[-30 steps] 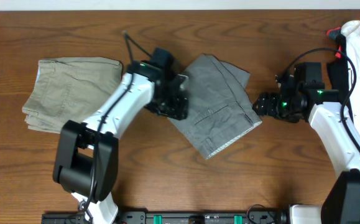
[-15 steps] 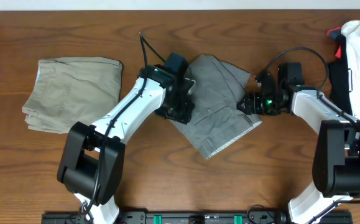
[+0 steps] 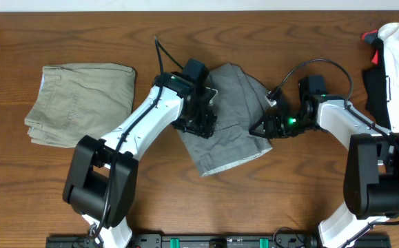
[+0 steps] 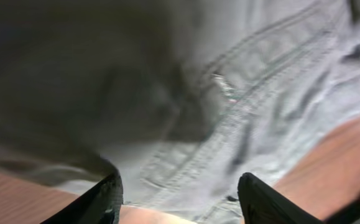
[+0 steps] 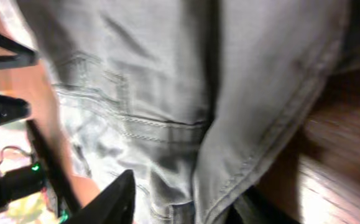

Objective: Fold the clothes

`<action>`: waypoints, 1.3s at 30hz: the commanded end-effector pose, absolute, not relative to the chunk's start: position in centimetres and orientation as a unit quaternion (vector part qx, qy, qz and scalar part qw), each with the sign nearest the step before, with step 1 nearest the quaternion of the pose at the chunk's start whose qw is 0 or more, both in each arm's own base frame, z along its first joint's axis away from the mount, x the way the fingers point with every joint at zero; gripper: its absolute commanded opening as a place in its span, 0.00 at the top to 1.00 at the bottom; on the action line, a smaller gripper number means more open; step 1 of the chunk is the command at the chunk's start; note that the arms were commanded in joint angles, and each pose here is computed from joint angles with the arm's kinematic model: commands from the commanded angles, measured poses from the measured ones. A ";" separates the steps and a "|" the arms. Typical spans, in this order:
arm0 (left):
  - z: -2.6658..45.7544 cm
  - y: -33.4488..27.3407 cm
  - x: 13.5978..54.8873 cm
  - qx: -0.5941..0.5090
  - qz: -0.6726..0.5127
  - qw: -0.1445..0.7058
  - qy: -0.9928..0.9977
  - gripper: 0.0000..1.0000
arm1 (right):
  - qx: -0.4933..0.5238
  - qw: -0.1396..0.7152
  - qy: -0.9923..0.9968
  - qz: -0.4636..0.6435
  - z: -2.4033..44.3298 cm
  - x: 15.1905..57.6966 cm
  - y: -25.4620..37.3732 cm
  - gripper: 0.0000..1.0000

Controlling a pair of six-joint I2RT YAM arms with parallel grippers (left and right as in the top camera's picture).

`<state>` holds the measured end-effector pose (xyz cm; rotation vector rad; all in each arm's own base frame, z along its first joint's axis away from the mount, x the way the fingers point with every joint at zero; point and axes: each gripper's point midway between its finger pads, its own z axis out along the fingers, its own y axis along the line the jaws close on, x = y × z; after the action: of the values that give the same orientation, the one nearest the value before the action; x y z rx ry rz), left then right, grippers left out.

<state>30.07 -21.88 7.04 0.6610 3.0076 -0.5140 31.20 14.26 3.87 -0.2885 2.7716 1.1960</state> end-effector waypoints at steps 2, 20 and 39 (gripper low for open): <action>10.2 -23.4 29.4 0.216 -0.219 0.025 0.951 0.36 | -0.088 0.047 0.888 0.449 5.5 30.9 16.0 0.54; 8.4 -31.3 25.7 0.372 -0.168 0.089 0.909 0.22 | 0.116 0.095 0.901 0.407 5.0 37.5 11.8 0.28; 0.4 -35.4 27.7 0.190 -0.118 0.117 0.968 0.24 | 0.187 0.106 0.915 0.341 3.1 36.7 3.0 0.26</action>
<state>28.33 -35.59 1.83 0.6538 2.7882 -0.3986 36.66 3.18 3.06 0.6176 2.6933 1.0256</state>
